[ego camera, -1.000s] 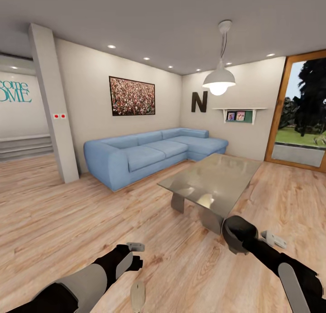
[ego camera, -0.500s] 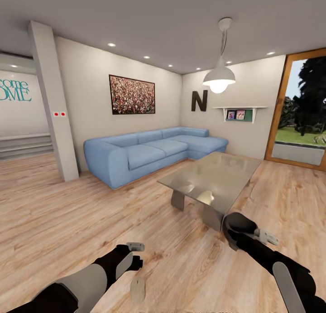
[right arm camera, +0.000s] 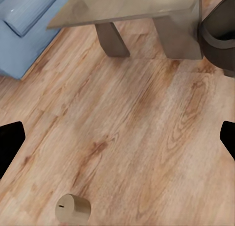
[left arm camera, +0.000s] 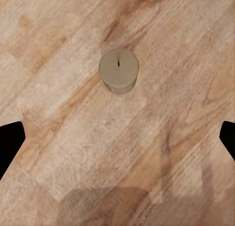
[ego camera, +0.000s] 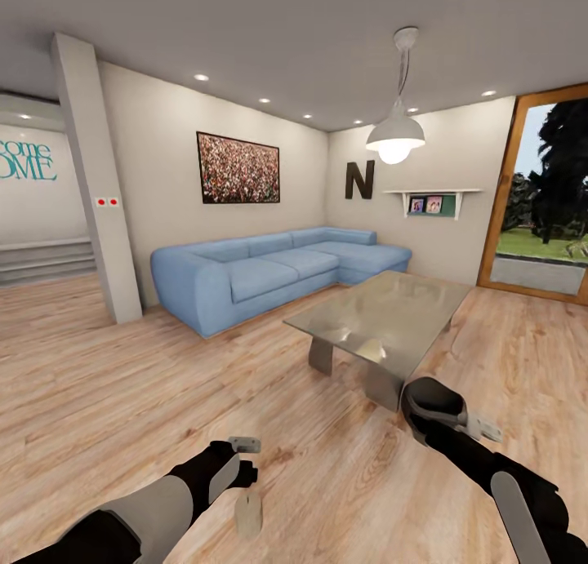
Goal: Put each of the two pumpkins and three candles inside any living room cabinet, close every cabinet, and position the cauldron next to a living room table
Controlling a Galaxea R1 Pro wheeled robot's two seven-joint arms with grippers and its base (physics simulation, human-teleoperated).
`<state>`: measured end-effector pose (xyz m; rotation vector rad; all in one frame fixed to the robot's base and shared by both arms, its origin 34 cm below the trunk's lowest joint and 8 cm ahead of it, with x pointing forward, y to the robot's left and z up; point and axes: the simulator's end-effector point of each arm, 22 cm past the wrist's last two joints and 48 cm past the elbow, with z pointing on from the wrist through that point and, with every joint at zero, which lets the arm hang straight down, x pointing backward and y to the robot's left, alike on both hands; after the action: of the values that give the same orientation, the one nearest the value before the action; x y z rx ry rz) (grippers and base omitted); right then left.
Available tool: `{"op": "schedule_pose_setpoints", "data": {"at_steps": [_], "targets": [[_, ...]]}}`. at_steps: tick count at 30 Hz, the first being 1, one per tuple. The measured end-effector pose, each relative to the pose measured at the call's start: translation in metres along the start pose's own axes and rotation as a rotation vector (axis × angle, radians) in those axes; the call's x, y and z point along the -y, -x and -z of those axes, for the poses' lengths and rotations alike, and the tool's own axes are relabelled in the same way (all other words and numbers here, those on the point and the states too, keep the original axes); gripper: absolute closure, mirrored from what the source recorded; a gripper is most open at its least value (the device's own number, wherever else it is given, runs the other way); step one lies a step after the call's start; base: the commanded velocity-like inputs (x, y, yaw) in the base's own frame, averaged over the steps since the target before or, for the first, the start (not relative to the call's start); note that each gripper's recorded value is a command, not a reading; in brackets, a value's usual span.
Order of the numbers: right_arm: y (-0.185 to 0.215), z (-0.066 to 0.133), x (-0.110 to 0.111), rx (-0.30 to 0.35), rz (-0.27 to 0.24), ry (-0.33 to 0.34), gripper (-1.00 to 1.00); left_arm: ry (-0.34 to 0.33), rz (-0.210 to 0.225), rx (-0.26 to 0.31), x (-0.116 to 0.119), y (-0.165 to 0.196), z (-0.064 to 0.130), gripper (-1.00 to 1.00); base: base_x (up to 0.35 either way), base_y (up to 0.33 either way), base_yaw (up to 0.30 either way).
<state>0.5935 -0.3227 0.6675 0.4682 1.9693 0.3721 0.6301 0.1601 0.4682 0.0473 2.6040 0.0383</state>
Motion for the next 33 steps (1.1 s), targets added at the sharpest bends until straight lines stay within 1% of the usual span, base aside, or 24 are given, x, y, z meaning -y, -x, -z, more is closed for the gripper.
{"op": "schedule_pose_setpoints", "data": {"at_steps": [33], "targets": [[-0.067, -0.015, 0.036, -0.005, 0.001, 0.0, -1.0, 0.0, -0.002, 0.006, 0.003, -0.052, -0.053, -1.0, 0.0, 0.0, 0.0]]}}
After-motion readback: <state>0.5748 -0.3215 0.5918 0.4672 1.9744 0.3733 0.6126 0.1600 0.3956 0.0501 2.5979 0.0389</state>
